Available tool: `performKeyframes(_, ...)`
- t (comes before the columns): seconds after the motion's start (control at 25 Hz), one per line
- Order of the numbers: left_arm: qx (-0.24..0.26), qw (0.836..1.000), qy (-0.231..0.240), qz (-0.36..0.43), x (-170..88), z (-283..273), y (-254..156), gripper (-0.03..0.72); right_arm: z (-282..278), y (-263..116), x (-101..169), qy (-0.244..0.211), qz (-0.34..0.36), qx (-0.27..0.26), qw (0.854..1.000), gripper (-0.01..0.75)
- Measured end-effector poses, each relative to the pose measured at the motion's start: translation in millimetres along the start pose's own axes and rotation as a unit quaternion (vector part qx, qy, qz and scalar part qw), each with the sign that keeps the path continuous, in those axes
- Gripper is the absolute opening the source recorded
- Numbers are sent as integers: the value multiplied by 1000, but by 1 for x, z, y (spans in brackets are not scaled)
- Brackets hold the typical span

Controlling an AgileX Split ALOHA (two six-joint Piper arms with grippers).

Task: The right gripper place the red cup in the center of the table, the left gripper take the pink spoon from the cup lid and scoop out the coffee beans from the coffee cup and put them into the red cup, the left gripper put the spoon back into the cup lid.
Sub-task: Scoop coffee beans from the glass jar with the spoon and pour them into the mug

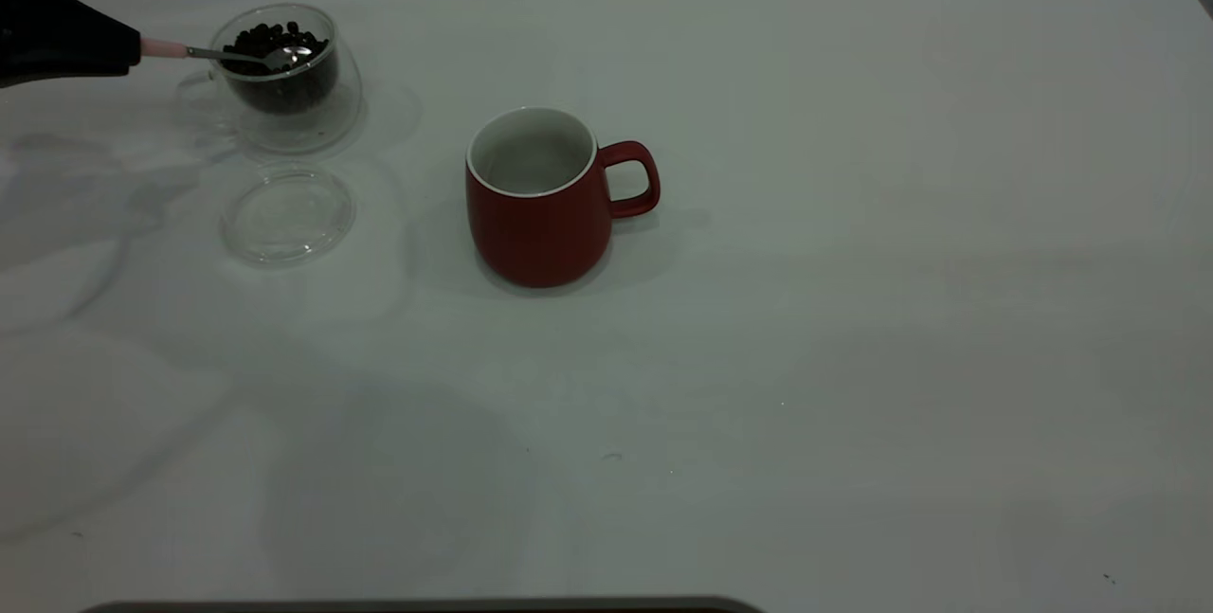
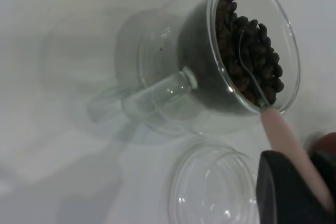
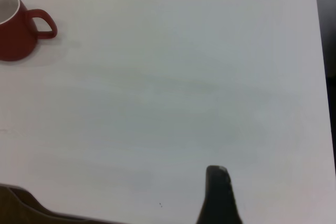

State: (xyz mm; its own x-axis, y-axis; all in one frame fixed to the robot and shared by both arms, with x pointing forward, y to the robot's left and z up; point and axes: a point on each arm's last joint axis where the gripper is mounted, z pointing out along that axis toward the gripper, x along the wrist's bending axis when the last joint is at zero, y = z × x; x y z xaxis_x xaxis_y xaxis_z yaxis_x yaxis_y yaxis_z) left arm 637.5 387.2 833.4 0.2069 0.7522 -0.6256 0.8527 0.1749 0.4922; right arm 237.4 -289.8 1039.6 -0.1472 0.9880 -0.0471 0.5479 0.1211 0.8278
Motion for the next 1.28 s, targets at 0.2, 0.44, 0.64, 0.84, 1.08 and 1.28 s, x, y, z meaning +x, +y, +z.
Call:
performKeyframes(0.2,2,999,-14,-45,-1,-2,-1,125,0,0,0,0,0,0,1000,591)
performKeyframes(0.44,1,993,-40,-108,9,-11,-7,125,0,0,0,0,0,0,1000,591)
performKeyframes(0.64,0,987,-66,-148,21,-9,-17,125,0,0,0,0,0,0,1000,591)
performKeyframes(0.84,-17,977,-97,-190,30,-2,-26,125,0,0,0,0,0,0,1000,591)
performKeyframes(1.08,-35,968,-125,-216,39,-7,-31,125,0,0,0,0,0,0,1000,591)
performKeyframes(1.28,-47,963,-146,-222,41,-15,-30,125,0,0,0,0,0,0,1000,591)
